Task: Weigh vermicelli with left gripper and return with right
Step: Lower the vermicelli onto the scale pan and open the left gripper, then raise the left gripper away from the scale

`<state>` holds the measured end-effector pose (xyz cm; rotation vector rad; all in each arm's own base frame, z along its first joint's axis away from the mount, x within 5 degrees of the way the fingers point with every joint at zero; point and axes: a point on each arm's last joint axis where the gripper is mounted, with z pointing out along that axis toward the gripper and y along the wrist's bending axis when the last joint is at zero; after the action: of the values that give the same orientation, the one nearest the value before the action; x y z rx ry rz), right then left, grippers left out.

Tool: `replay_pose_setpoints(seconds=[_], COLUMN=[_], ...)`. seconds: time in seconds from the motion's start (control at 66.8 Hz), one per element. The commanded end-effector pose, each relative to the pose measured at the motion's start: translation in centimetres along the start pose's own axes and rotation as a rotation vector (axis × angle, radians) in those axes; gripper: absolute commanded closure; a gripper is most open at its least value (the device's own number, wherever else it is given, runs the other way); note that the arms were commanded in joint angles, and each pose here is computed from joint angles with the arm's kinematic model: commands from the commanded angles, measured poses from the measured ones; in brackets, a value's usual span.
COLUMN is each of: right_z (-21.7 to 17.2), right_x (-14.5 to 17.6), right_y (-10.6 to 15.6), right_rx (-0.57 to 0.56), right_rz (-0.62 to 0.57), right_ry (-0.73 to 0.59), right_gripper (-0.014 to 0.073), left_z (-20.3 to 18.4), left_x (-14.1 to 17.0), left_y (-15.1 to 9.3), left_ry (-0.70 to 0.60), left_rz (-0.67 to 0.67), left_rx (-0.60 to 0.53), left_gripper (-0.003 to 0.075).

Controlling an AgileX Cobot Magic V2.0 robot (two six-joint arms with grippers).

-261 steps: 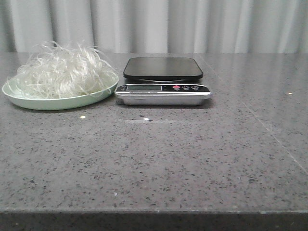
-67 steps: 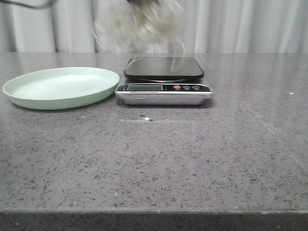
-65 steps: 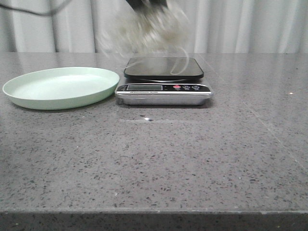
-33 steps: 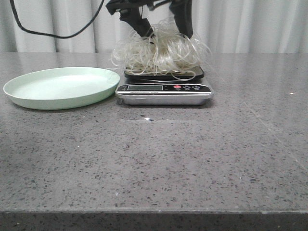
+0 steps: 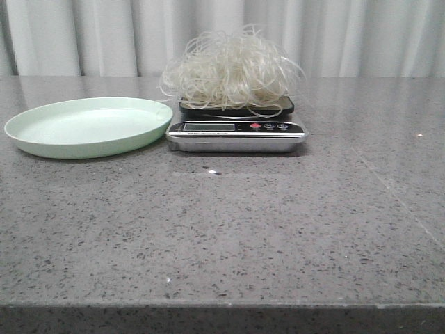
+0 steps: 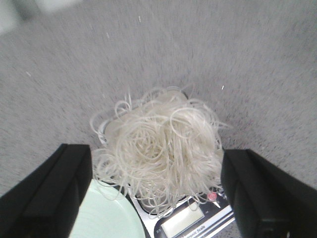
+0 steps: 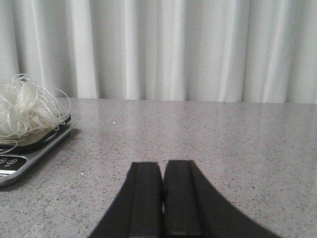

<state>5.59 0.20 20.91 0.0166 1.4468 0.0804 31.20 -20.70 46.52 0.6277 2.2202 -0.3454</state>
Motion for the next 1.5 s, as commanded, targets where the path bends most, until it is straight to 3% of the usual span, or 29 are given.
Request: replay_pose_setpoints(seconds=[0.0, 0.195, 0.389, 0.509, 0.928, 1.092, 1.152, 1.242, 1.407, 1.482], right_z=[-0.2, -0.2, -0.2, -0.2, -0.2, -0.2, -0.2, -0.2, -0.2, -0.2], right_x=[-1.2, -1.2, -1.2, -1.2, -1.2, -1.2, -1.2, -1.2, -1.2, -1.2], right_y=[0.0, 0.0, 0.0, 0.0, 0.0, 0.0, 0.0, 0.0, 0.0, 0.0], right_rx=[0.005, 0.005, 0.005, 0.005, 0.005, 0.005, 0.005, 0.005, 0.005, 0.005], right_rz=[-0.006, -0.006, -0.006, -0.006, -0.006, -0.006, -0.006, -0.006, -0.006, -0.006], right_ry=[-0.107, -0.107, -0.107, -0.107, -0.107, -0.107, -0.107, -0.107, -0.107, -0.108], right_gripper=[0.0437, 0.0437, 0.0437, 0.0437, 0.0437, 0.0437, 0.0437, 0.0437, 0.0437, 0.0437], left_z=[-6.9, -11.7, -13.2, -15.3, -17.8, -17.7, -17.3, -16.6, -16.2, -16.2], left_x=[-0.3, 4.1, 10.0, 14.0, 29.5, 33.6, 34.7, 35.8, 36.0, 36.0], left_y=[-0.2, 0.1, 0.6, 0.6, 1.3, 1.6, 1.7, 1.6, 1.5, 1.5], left_ry=[-0.213, -0.31, -0.356, -0.464, -0.693, -0.753, -0.741, -0.708, -0.709, -0.711], left_rz=[0.017, 0.033, 0.059, 0.063, 0.092, 0.106, 0.095, 0.053, 0.04, 0.04], left_rx=[-0.003, -0.024, -0.053, -0.047, -0.062, -0.084, -0.079, -0.044, -0.027, -0.026], left_gripper=[0.0125, 0.0125, 0.0125, 0.0125, 0.0125, 0.0132, 0.017, 0.0292, 0.0596, 0.0581])
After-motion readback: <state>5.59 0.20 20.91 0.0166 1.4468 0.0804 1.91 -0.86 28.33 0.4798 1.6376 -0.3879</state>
